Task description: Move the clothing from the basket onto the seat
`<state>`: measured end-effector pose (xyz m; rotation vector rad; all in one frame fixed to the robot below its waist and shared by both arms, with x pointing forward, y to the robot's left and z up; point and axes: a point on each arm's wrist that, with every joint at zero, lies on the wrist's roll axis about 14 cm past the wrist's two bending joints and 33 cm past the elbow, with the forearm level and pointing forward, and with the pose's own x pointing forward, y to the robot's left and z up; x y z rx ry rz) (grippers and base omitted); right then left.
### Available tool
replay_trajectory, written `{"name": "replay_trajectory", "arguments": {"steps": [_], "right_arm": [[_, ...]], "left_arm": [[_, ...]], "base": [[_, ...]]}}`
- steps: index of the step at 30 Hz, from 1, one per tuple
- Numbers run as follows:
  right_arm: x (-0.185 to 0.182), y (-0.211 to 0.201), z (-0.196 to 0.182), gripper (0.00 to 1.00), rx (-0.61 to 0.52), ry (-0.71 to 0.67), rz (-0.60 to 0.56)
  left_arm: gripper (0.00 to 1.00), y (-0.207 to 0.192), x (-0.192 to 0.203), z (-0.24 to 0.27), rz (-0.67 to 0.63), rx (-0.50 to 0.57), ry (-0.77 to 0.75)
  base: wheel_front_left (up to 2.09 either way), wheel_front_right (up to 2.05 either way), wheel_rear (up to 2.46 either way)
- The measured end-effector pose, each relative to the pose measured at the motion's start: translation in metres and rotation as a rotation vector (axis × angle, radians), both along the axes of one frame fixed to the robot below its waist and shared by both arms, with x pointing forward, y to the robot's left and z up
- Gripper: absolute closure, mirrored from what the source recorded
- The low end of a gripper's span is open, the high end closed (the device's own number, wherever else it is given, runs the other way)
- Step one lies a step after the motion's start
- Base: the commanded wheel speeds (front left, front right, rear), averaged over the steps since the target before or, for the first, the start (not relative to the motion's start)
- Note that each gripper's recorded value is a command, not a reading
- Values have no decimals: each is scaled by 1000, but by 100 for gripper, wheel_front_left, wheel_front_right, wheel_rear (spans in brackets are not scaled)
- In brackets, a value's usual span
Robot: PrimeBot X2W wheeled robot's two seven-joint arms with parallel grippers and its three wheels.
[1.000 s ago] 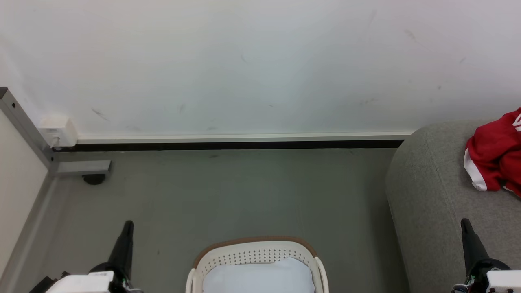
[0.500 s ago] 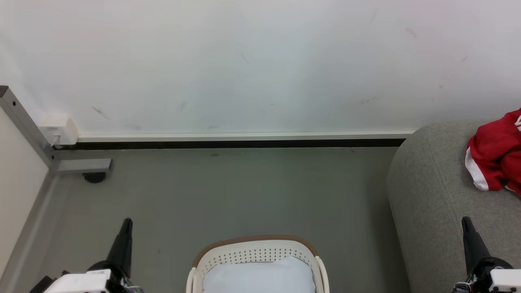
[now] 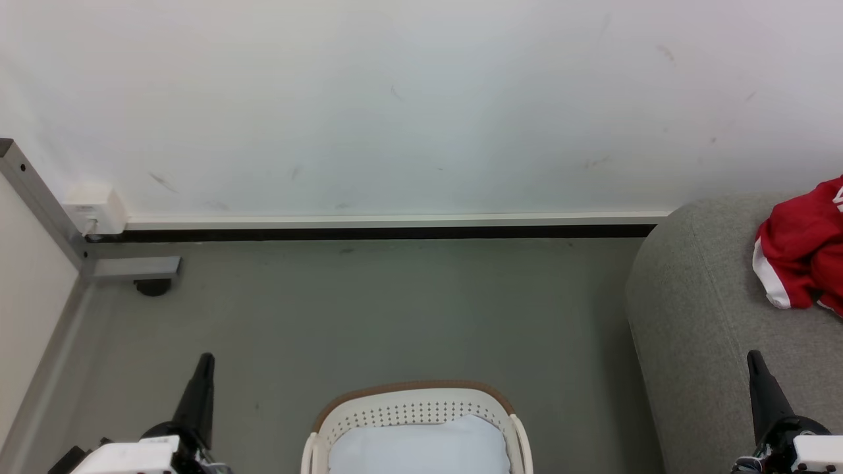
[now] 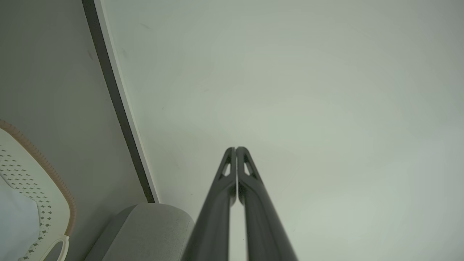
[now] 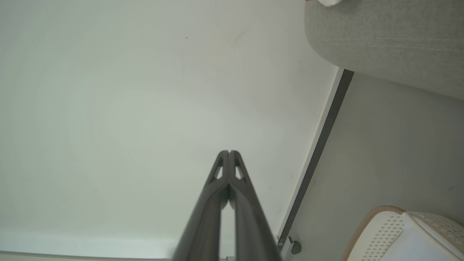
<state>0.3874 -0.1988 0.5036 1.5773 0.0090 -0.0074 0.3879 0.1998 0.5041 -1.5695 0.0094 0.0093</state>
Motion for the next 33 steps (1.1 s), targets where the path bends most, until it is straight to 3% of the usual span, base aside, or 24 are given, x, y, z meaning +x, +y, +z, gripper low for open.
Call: {"name": "replay_trajectory", "arguments": {"steps": [33], "right_arm": [[0, 0, 0, 100, 0, 0, 0]], "left_arm": [[100, 0, 0, 0, 0, 0, 0]], "base": [[0, 0, 0]]}}
